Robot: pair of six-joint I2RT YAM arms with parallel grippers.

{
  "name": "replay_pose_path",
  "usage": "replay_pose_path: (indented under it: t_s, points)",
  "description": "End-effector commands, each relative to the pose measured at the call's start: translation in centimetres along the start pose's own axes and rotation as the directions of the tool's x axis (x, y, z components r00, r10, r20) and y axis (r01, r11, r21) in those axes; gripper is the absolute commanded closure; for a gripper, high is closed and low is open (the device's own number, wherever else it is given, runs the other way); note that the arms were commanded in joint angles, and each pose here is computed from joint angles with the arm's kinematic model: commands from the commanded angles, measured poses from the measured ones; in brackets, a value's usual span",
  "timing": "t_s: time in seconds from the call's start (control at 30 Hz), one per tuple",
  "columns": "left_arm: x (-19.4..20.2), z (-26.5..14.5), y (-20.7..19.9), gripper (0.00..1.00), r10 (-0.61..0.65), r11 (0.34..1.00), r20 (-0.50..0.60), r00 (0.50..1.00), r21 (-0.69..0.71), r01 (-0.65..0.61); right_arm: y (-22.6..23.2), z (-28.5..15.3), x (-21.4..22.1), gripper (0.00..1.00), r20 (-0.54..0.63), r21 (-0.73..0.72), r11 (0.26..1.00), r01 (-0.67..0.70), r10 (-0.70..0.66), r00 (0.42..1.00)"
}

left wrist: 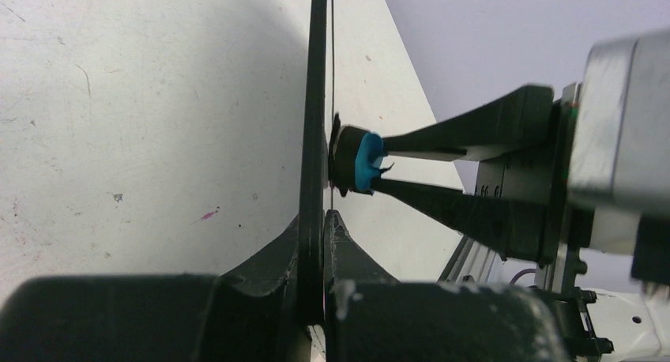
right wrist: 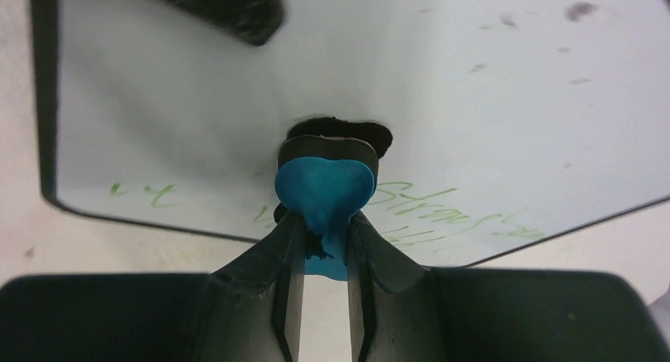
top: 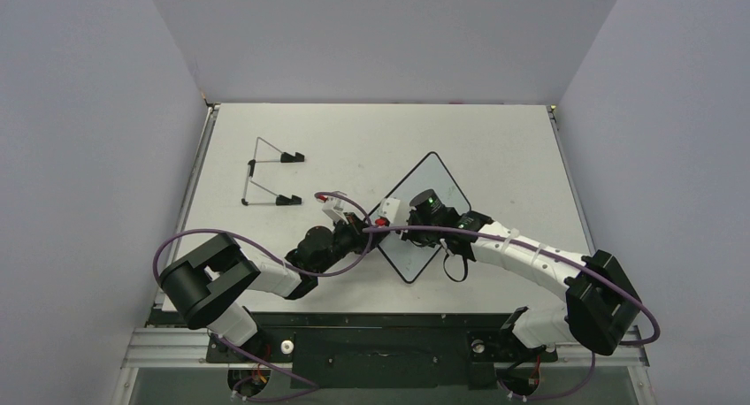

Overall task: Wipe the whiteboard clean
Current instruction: Erase the whiteboard at the center of the board.

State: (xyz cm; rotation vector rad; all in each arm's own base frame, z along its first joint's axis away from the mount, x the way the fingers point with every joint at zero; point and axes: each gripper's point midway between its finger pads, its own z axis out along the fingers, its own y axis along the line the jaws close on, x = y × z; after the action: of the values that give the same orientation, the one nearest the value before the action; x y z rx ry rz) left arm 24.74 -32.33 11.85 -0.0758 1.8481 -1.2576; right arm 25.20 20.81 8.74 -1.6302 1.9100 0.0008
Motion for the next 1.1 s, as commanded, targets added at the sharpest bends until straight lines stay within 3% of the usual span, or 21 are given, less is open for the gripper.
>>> replay_pose_path:
  t_s: [0.0,0.17,0.4,0.5,0.6,0.7,0.9,0.97,1.07]
  points:
    - [-1.2,0.1,-3.3,1.0,-0.001,0.993,0.032,0.999,0.117,-0.003,3.7,-0.6,1.0,1.0,-0.009,-0.216,0.956,0.2,-0.206,0.978]
    - [-1.4,-0.1,-3.4,1.0,0.004,0.993,0.037,0.999,0.118,-0.008,3.8,-0.3,1.6,1.0,-0.048,-0.21,0.952,0.221,-0.236,0.971]
    - [-1.5,-0.3,-3.3,1.0,0.006,0.993,0.04,0.999,0.117,-0.01,-2.3,0.0,1.5,1.0,-0.088,0.125,0.992,0.014,-0.003,0.996]
    - [-1.5,-0.2,-3.3,1.0,0.006,0.993,0.041,0.999,0.117,-0.011,-3.5,-0.2,1.7,1.0,-0.079,0.184,0.982,-0.032,0.048,0.996]
    - [-1.5,0.0,-3.4,1.0,0.005,0.993,0.04,0.999,0.118,-0.01,-2.7,-0.1,1.7,1.0,-0.073,0.128,0.992,-0.019,0.028,0.997]
    - [-1.6,0.0,-3.4,1.0,0.004,0.993,0.041,0.999,0.118,-0.009,0.1,0.0,1.9,1.0,-0.073,-0.033,0.997,0.065,-0.067,0.995]
    - [-1.6,-0.1,-3.4,1.0,0.006,0.993,0.04,0.999,0.118,-0.011,5.5,-0.4,1.7,1.0,-0.033,-0.283,0.925,0.255,-0.275,0.961]
    - [-1.6,-0.2,-3.4,1.0,0.006,0.993,0.04,0.999,0.117,-0.011,5.6,-0.2,1.9,1.0,-0.051,-0.287,0.921,0.264,-0.29,0.956]
    - [-1.5,-0.3,-3.3,1.0,0.006,0.993,0.041,0.999,0.116,-0.01,3.5,0.3,1.3,1.0,-0.081,-0.179,0.967,0.183,-0.2,0.976]
